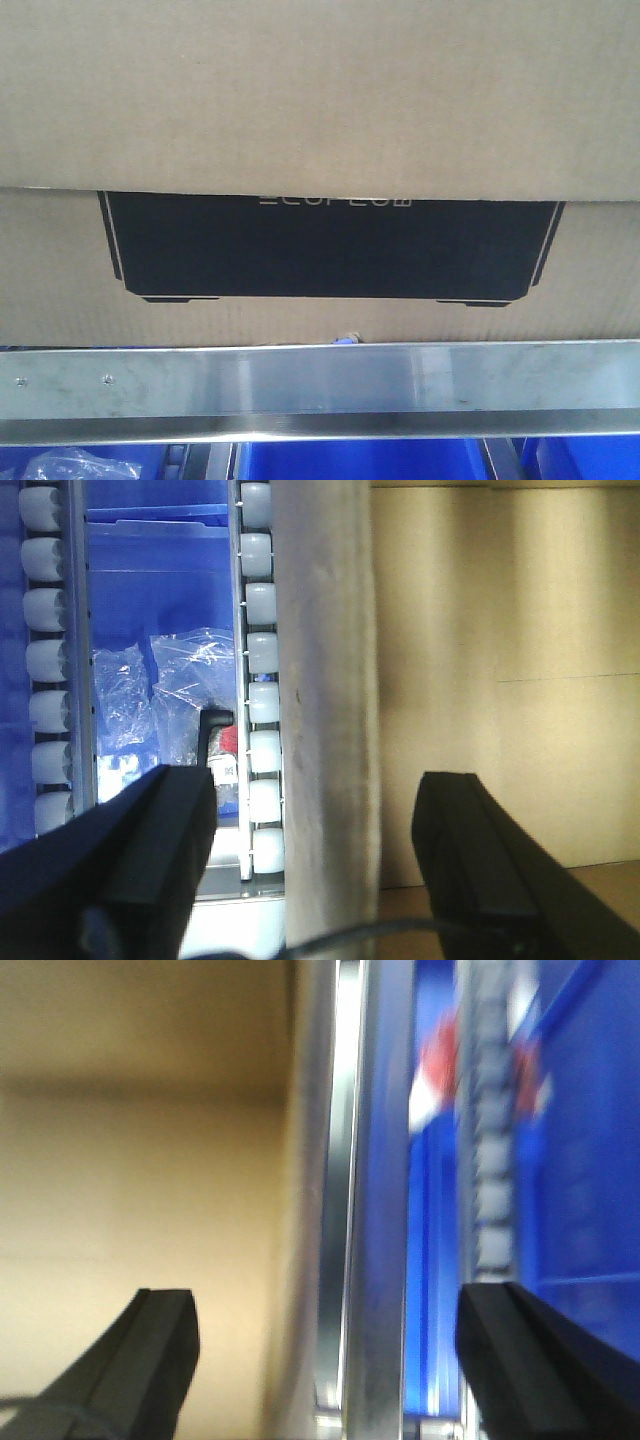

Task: Grab box from left shelf to table start
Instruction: 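Close both grippers on the box's side walls, then lift the box with both grippers and pull it off the shelf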

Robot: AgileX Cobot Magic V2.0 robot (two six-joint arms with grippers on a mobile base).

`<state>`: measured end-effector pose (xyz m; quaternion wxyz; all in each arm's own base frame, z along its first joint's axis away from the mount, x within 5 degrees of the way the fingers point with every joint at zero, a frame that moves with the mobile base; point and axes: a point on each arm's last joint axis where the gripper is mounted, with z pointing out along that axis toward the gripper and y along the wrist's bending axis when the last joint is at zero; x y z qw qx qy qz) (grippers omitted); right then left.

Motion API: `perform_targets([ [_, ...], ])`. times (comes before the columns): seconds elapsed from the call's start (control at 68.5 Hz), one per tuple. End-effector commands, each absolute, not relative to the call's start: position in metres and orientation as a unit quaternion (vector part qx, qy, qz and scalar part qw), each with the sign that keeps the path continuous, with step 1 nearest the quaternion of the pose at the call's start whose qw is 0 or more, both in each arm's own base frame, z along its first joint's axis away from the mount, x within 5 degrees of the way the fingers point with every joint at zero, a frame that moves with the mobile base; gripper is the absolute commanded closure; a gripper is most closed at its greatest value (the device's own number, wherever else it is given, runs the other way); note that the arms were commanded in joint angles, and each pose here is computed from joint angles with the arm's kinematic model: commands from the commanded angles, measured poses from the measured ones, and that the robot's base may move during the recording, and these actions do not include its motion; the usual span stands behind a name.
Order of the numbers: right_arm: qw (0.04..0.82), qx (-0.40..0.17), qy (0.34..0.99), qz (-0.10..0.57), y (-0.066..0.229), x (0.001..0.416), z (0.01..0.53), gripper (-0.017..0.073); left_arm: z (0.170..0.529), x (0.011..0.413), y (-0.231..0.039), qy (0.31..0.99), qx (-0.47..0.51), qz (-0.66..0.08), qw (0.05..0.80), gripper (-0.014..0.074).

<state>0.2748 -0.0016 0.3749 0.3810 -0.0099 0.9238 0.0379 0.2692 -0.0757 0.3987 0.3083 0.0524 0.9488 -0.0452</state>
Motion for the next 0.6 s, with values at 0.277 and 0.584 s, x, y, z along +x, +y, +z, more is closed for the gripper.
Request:
perform_targets([
  [0.277, 0.401, -0.031, 0.915, 0.033, 0.004, 0.292, 0.376, 0.0488, 0.415, 0.269, -0.075, 0.934, 0.047, -0.053, 0.35, 0.0667],
  [0.584, 0.437, -0.035, 0.898, 0.025, 0.004, 0.273, 0.398, 0.0499, 0.434, 0.25, -0.07, 0.92, 0.039, -0.067, 0.385, 0.0685],
])
